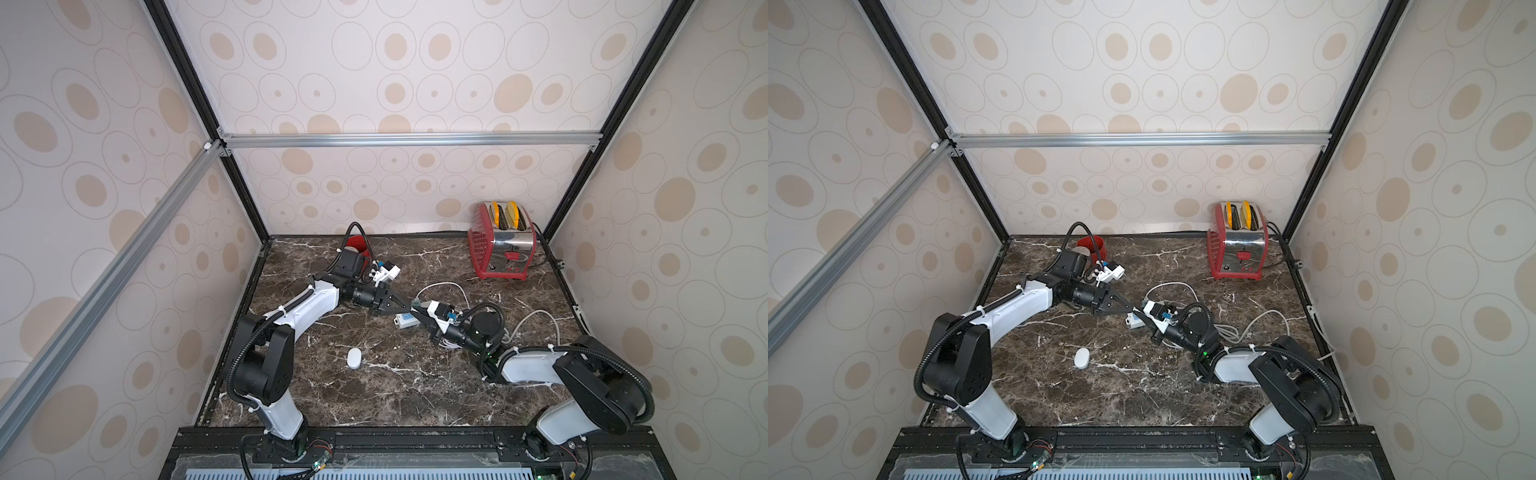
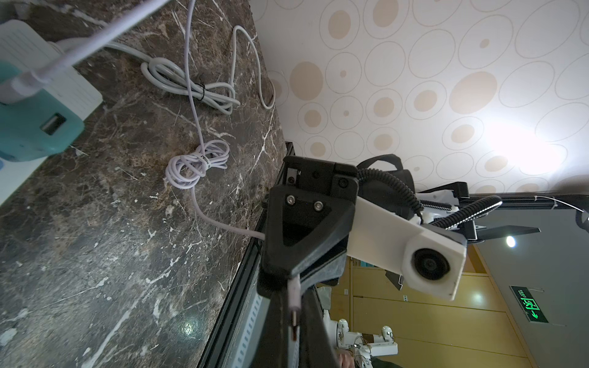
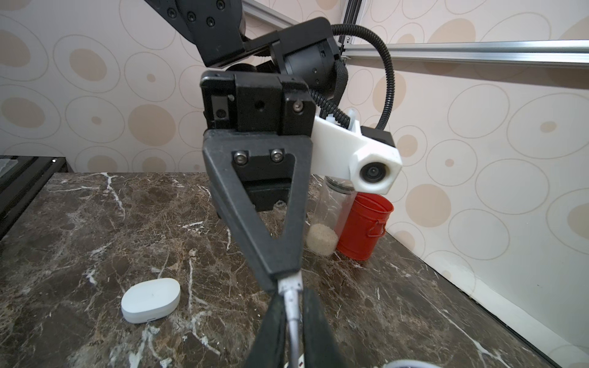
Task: Charge the bluetooth headset
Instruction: Pick up the charging cable from the center of the board.
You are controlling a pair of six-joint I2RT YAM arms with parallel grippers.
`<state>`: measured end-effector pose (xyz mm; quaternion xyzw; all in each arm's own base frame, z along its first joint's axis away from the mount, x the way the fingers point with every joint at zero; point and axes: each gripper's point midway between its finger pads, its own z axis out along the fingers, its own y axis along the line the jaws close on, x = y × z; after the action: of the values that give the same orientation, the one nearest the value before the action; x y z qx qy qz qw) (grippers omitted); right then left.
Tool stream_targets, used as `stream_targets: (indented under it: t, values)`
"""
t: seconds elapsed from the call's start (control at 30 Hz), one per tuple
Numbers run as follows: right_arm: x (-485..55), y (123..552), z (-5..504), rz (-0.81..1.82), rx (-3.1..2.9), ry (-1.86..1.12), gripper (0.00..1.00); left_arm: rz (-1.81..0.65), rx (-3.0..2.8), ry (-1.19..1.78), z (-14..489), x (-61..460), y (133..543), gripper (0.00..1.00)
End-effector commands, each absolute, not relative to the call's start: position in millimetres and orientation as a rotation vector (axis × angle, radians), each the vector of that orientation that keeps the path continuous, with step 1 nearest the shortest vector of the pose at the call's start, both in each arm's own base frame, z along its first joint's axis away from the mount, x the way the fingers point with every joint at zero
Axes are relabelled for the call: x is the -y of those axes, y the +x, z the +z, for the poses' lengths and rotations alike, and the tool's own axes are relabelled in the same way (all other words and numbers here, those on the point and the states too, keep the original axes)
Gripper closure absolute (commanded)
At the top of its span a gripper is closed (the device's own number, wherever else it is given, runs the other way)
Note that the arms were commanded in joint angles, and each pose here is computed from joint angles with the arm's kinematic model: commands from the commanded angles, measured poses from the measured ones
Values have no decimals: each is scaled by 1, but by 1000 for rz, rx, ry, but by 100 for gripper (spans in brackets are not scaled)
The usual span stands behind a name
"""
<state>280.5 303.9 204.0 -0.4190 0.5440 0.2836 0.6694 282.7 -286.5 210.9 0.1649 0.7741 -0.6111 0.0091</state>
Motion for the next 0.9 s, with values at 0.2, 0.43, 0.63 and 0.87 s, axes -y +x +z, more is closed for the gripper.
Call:
stream_targets:
  t: [0.2, 0.43, 0.63, 0.87]
  values:
    - [-300, 275, 217, 628, -1175, -939, 81, -1897, -2409, 510, 211, 281, 290, 100]
    - [-301, 274, 215, 639, -1189, -953, 82, -1897, -2413, 499, 210, 279, 291, 100]
    - [-305, 276, 213, 654, -1194, -962, 82, -1903, -2397, 512, 215, 279, 289, 100]
    - [-310, 277, 215, 676, -1180, -963, 89, -1908, -2408, 506, 211, 278, 287, 100]
